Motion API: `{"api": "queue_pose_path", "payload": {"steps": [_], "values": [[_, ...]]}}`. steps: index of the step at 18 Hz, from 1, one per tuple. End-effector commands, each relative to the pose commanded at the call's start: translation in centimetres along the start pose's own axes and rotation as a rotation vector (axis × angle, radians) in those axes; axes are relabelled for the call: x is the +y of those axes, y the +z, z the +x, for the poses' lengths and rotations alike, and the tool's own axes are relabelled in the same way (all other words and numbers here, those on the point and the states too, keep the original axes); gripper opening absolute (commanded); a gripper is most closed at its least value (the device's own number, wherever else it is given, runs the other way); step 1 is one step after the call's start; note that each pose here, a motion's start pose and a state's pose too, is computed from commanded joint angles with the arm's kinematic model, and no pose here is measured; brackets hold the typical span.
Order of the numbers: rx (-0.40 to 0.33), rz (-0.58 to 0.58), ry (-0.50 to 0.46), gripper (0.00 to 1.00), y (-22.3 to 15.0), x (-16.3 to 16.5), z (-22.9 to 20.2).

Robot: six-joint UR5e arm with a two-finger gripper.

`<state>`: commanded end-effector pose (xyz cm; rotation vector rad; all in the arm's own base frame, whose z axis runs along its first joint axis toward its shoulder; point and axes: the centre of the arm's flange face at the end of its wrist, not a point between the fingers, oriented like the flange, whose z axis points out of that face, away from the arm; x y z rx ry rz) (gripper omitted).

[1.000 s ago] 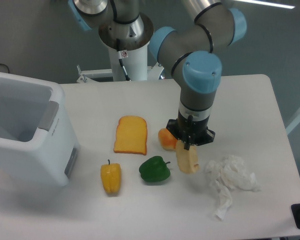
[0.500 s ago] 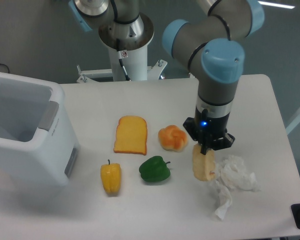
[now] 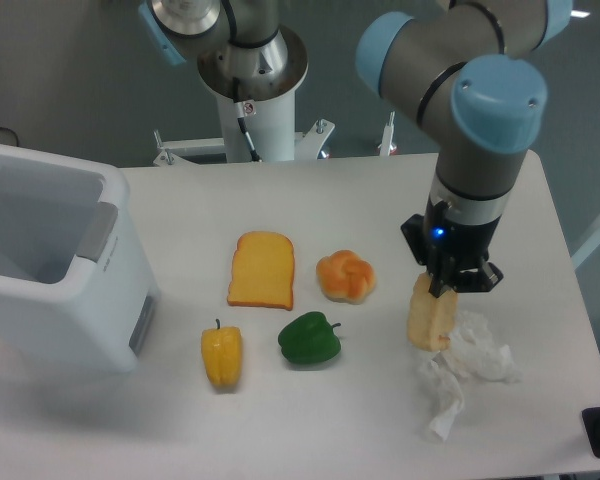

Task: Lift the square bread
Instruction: 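Carry the held bread piece up toward the crumpled tissue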

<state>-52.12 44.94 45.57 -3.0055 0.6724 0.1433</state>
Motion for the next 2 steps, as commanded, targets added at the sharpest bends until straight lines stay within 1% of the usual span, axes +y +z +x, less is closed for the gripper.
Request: {"api": "queue_pose_path", "payload": {"steps": [2], "values": [[-0.003,-0.003,0.008,0.0,-0.25,0.04,0.24]]}}
